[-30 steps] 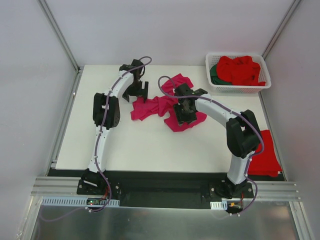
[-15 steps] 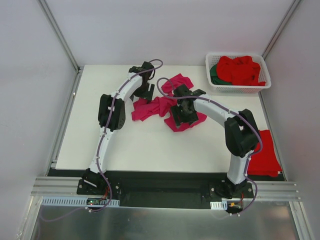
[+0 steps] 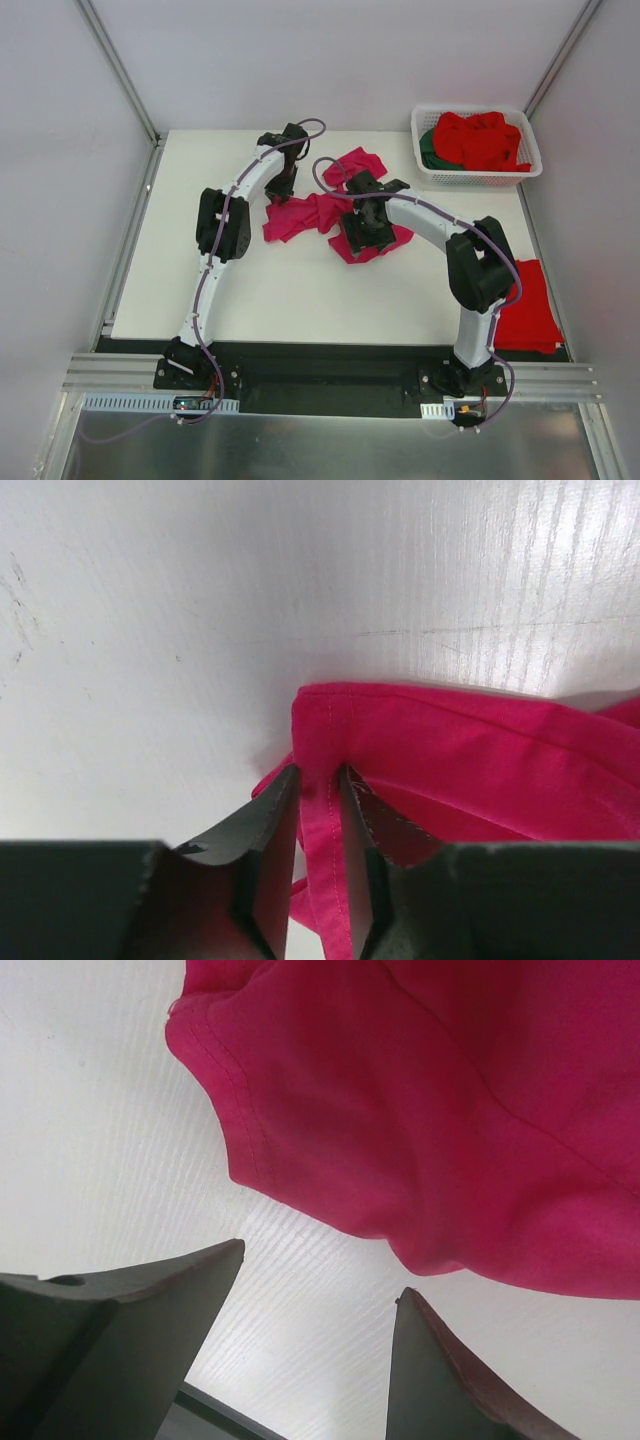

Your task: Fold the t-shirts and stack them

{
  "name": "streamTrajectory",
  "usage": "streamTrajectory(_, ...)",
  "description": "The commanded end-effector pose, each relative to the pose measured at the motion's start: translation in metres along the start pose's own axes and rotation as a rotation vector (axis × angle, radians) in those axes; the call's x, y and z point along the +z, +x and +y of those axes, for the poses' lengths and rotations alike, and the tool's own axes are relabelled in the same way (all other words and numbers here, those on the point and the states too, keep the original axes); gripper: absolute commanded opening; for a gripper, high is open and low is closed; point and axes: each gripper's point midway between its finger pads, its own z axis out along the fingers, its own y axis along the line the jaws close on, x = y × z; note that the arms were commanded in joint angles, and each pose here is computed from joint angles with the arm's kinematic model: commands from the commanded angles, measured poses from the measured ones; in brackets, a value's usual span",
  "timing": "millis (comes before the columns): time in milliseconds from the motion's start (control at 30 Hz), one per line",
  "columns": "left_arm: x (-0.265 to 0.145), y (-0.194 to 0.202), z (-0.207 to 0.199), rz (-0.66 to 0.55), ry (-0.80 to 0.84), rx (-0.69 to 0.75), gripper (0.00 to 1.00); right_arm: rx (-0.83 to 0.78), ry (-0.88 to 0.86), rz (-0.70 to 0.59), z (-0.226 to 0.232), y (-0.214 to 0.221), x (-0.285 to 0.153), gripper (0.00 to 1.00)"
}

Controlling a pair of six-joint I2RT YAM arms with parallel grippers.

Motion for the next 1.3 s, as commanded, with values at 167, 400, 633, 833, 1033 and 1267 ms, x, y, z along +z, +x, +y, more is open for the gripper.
streamTrajectory(167,-0.029,-0.007,0.004,-0.044,-0.009,0.005,0.00,-0.019,-0.012,-0.012,0.006,-0.006,-0.007,0.68)
streamTrajectory(400,-0.056,-0.013,0.020,-0.099,-0.067,-0.013,0.00,-0.034,0.014,0.000,0.001,-0.001,-0.002,0.75)
streamTrajectory(633,-0.116,-0.010,0.035,-0.190,-0.094,-0.035,0.00,-0.047,0.039,0.020,0.002,0.002,0.009,0.79)
streamTrajectory(833,-0.175,-0.001,0.043,-0.282,-0.091,-0.064,0.00,-0.059,0.054,0.037,0.000,0.001,0.015,0.53)
streamTrajectory(1033,-0.212,0.011,0.052,-0.346,-0.119,-0.070,0.00,-0.055,0.099,0.024,-0.006,-0.002,0.016,0.38)
streamTrajectory(1267,-0.218,0.012,0.053,-0.359,-0.116,-0.069,0.00,-0.059,0.170,-0.015,-0.017,-0.009,0.010,0.06)
